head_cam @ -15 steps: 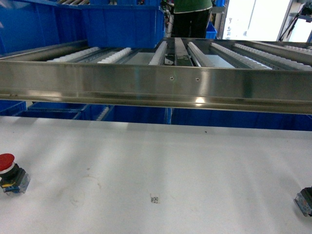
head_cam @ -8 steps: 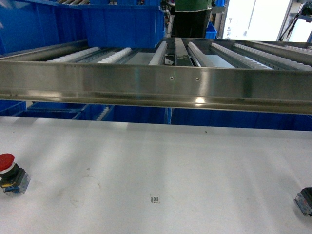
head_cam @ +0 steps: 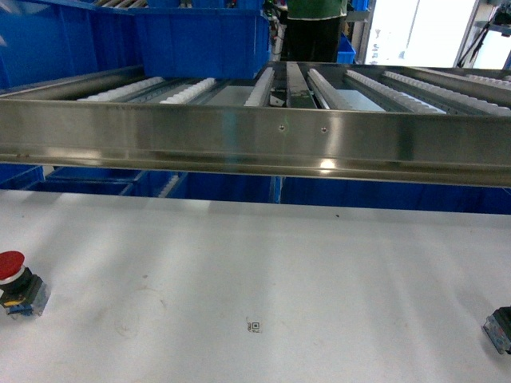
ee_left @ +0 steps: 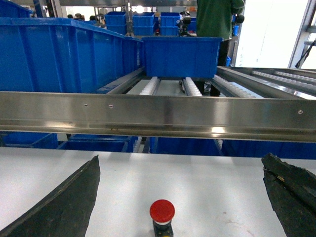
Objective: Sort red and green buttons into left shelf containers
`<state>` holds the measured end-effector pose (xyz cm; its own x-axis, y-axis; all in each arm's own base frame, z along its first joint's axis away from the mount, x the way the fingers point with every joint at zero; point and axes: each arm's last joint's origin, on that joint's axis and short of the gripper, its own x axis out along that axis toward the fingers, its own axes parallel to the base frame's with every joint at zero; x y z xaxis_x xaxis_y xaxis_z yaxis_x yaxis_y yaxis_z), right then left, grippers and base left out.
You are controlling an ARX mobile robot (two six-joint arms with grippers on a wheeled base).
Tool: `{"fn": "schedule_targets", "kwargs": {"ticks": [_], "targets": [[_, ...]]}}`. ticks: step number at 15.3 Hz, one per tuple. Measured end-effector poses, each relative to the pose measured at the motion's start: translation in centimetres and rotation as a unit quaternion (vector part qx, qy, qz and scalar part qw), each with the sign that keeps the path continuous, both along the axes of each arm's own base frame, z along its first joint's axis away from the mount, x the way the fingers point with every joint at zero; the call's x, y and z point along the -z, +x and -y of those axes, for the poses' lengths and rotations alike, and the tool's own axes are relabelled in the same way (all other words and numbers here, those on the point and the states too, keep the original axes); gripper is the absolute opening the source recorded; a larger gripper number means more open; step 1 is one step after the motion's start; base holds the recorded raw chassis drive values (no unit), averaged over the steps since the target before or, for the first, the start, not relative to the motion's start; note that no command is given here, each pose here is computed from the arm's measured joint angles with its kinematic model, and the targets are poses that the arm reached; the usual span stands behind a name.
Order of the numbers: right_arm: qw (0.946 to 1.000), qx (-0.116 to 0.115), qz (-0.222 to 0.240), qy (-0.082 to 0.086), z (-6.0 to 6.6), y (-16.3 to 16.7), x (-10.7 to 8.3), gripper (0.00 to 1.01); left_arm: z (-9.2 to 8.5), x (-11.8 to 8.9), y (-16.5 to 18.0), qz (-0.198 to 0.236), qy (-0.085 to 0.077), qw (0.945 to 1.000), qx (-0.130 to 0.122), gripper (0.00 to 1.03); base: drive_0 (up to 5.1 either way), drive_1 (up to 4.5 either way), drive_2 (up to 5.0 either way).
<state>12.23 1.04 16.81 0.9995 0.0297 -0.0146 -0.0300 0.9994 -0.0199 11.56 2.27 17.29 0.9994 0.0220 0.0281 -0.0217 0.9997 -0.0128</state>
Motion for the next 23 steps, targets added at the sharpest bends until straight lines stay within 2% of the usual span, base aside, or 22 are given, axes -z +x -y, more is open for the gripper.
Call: {"fn": "schedule_targets", "kwargs": {"ticks": [1, 2, 4, 6, 8, 9, 10, 11, 14, 17, 21, 23], "targets": [[0.9997, -0.004, -0.025, -0.005, -0.1, 1.0, 0.6, 0.98, -0.4, 0.2, 1.0, -0.009, -0.002, 0.9999, 0.007, 0.98, 0.0, 0.00, 0.0], [0.9983, -0.011, -0.057, -0.011, -0.1, 2.6, 0.6, 0.98, -0.5, 0.1, 2.7, -0.033, -0.007, 0.9988, 0.037, 0.98, 0.0, 0.00, 0.0], [0.9963, -0.014, -0.081, -0.026, -0.1, 5.8, 0.1, 0.98, -0.9, -1.9, 6.8, -0.039, 0.000, 0.9968, 0.070, 0.98, 0.0, 0.00, 0.0], [0.9904, -0.018, -0.133, -0.032, 0.0, 8.9, 0.6, 0.98, -1.4, -1.8, 10.4, -0.075, -0.010, 0.9943, 0.076, 0.98, 0.0, 0.00, 0.0], [0.9846, -0.019, -0.171, -0.032, 0.2, 11.7, 1.0, 0.98, -1.7, -1.9, 12.6, -0.095, -0.013, 0.9930, 0.069, 0.98, 0.0, 0.00, 0.0], [0.9741, -0.012, -0.224, -0.027, 1.0, 13.7, 2.2, 0.98, -1.4, -2.6, 14.6, -0.101, -0.012, 0.9926, 0.067, 0.98, 0.0, 0.00, 0.0], [0.9665, -0.022, -0.255, -0.022, 1.2, 14.7, 3.1, 0.98, -0.9, -2.8, 14.9, -0.103, -0.011, 0.9921, 0.070, 0.98, 0.0, 0.00, 0.0], [0.9624, -0.032, -0.269, -0.020, 1.2, 15.0, 3.5, 0.98, -0.8, -2.8, 15.0, -0.103, -0.011, 0.9919, 0.073, 0.98, 0.0, 0.00, 0.0], [0.9493, -0.038, -0.312, -0.011, 2.2, 15.9, 4.8, 0.98, -0.9, -2.8, 14.9, -0.103, -0.011, 0.9921, 0.071, 0.98, 0.0, 0.00, 0.0], [0.9422, -0.052, -0.331, -0.014, 2.3, 16.3, 5.8, 0.98, -0.8, -2.8, 14.9, -0.104, -0.011, 0.9920, 0.072, 0.98, 0.0, 0.00, 0.0], [0.9357, -0.059, -0.347, -0.015, 2.2, 16.4, 6.9, 0.98, -0.9, -2.8, 14.9, -0.103, -0.011, 0.9920, 0.071, 0.98, 0.0, 0.00, 0.0], [0.9294, -0.062, -0.364, -0.014, 2.2, 16.4, 7.9, 0.98, -0.9, -2.8, 14.9, -0.104, -0.011, 0.9920, 0.071, 0.98, 0.0, 0.00, 0.0]]}}
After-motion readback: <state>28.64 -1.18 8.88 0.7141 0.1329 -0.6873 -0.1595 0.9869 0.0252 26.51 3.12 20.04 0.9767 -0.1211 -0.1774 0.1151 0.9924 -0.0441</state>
